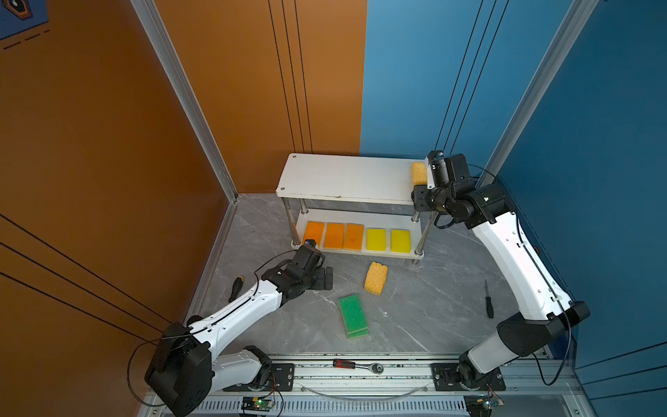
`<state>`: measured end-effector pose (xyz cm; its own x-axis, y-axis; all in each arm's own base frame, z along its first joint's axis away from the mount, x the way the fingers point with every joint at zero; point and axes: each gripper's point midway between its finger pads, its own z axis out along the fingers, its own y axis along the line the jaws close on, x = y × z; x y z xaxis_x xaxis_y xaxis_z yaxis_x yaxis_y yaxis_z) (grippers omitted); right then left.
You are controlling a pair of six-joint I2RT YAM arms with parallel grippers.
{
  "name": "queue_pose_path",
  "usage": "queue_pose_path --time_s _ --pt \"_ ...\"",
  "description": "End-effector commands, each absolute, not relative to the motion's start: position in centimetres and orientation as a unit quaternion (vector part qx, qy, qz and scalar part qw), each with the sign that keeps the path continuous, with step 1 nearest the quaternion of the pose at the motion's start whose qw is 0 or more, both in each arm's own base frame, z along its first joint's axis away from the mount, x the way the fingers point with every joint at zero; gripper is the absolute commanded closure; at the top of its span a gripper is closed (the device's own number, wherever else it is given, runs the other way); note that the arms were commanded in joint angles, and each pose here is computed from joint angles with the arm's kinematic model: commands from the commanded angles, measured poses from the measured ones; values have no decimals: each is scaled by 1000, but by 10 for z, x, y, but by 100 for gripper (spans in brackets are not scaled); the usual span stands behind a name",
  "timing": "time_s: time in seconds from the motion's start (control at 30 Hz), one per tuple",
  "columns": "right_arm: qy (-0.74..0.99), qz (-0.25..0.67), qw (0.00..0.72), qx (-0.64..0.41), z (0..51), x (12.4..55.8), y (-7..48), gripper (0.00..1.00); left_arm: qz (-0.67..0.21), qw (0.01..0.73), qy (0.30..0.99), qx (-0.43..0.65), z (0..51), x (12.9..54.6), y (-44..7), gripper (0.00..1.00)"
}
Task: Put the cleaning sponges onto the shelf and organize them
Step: 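Carry the tan sponge with the right gripper above the shelf's top surface, then lower the tan sponge onto the shelf top and open the right gripper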
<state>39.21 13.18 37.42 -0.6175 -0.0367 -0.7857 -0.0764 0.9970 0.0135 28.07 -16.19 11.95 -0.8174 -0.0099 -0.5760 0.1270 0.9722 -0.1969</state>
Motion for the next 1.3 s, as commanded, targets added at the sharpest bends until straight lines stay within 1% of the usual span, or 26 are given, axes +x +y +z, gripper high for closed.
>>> queue_pose_path --time_s 0.0,0.37,0.5,0.57,0.67,0.83,0.9,1.1,1.27 --pt "900 20 434 -40 374 392 131 45 -125 303 944 34 128 281 -168 2" --pt "905 8 423 -44 363 394 128 43 -125 303 944 33 128 281 -168 2" --pt "905 9 422 -45 363 394 128 40 -124 303 944 32 128 281 -168 2" --pt "905 10 423 -44 363 393 128 36 -125 303 944 33 128 280 -168 2" --pt "905 11 424 -43 364 393 127 34 -126 304 944 33 129 280 -168 2" --pt "902 18 430 -41 369 392 128 20 -124 303 944 31 127 279 -166 2" --pt "899 26 435 -40 373 391 129 17 -123 304 944 34 127 278 -166 2" --pt "889 67 450 -43 389 379 135 11 -113 324 939 38 133 277 -163 2" --pt "880 78 467 -41 401 363 130 8 -122 337 933 36 136 278 -165 2"
